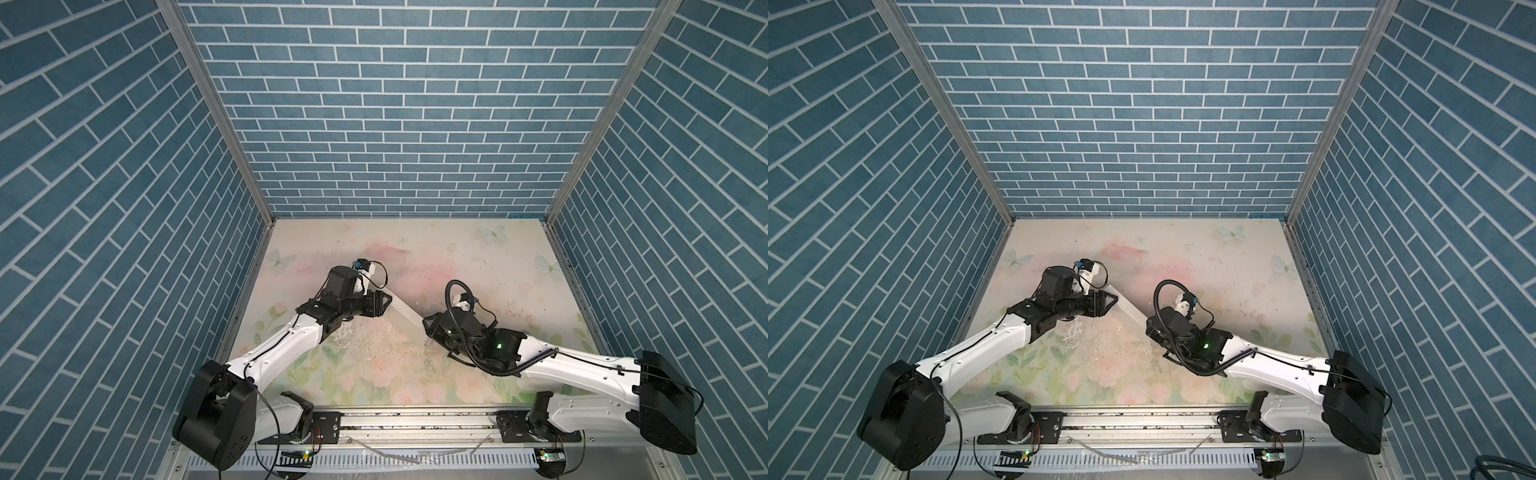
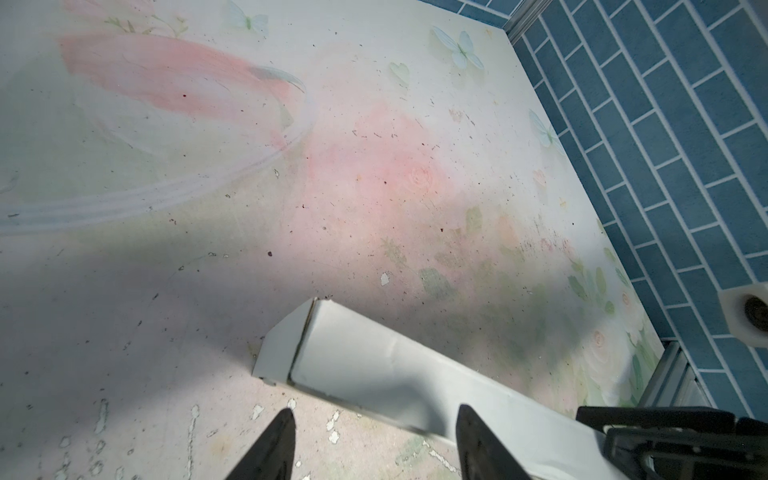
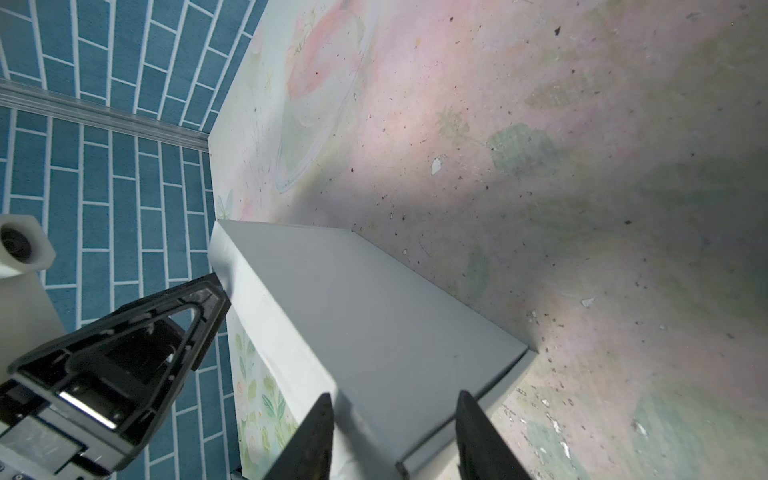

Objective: Fold the paper box

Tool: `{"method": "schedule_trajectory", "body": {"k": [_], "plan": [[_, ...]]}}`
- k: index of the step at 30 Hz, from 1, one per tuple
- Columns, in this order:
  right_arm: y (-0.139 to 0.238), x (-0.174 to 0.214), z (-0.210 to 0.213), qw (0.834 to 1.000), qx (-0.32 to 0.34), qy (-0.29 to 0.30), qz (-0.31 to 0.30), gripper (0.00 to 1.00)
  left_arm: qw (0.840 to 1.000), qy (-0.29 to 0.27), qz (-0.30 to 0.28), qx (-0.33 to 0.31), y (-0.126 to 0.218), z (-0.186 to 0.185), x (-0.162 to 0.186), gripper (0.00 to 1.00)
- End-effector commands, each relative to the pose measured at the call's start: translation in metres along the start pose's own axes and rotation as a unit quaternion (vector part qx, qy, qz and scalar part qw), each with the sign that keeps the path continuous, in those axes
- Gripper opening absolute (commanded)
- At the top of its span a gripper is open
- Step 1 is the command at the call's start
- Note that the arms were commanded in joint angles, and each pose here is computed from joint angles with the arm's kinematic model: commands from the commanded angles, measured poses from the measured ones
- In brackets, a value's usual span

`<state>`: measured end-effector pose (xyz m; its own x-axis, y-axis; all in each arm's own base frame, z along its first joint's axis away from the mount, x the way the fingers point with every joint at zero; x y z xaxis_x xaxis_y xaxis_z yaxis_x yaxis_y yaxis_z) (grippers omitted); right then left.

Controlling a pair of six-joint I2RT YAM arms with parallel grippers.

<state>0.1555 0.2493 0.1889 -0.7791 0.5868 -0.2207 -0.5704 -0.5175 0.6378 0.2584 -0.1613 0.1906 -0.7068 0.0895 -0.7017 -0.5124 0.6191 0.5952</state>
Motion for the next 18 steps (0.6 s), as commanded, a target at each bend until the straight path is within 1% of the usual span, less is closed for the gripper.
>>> {"method": "schedule_trajectory", "body": {"k": [1, 6, 11, 12, 16, 18], "plan": [[0.008, -0.004, 0.012, 1.0, -0.002, 0.023, -0.002, 0.48, 1.0, 0.006, 0.008, -0.009, 0.001, 0.002, 0.007, 0.62], [0.027, -0.008, 0.012, 0.999, -0.003, 0.053, 0.007, 0.47, 1.0, 0.01, 0.013, -0.021, -0.003, 0.006, 0.009, 0.6], [0.042, -0.01, -0.004, 0.998, -0.004, 0.056, 0.01, 0.45, 0.999, 0.013, 0.012, -0.033, -0.004, 0.008, 0.009, 0.6], [0.043, -0.01, -0.007, 0.998, -0.006, 0.056, 0.011, 0.44, 0.999, 0.015, 0.021, -0.038, -0.006, 0.011, 0.017, 0.6], [0.039, -0.006, -0.005, 0.998, -0.028, 0.057, 0.022, 0.44, 0.999, 0.015, 0.023, -0.045, -0.007, 0.011, 0.02, 0.6], [0.031, -0.003, -0.006, 0.997, -0.029, 0.058, 0.031, 0.44, 0.998, 0.016, 0.023, -0.048, -0.009, 0.012, 0.021, 0.6]]}}
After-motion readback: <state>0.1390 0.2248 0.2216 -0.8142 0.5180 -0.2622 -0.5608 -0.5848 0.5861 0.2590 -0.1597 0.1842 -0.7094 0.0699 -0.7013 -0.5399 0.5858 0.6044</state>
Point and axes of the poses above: each gripper's point midway between its finger pads, its own y axis back along the fingers, its own z axis along the line the jaws close on, x = y × z, the point moved 8 cm from there along y, back along the fingers, and after that the axes turned 8 degrees about -y, right-handed, at the moved point
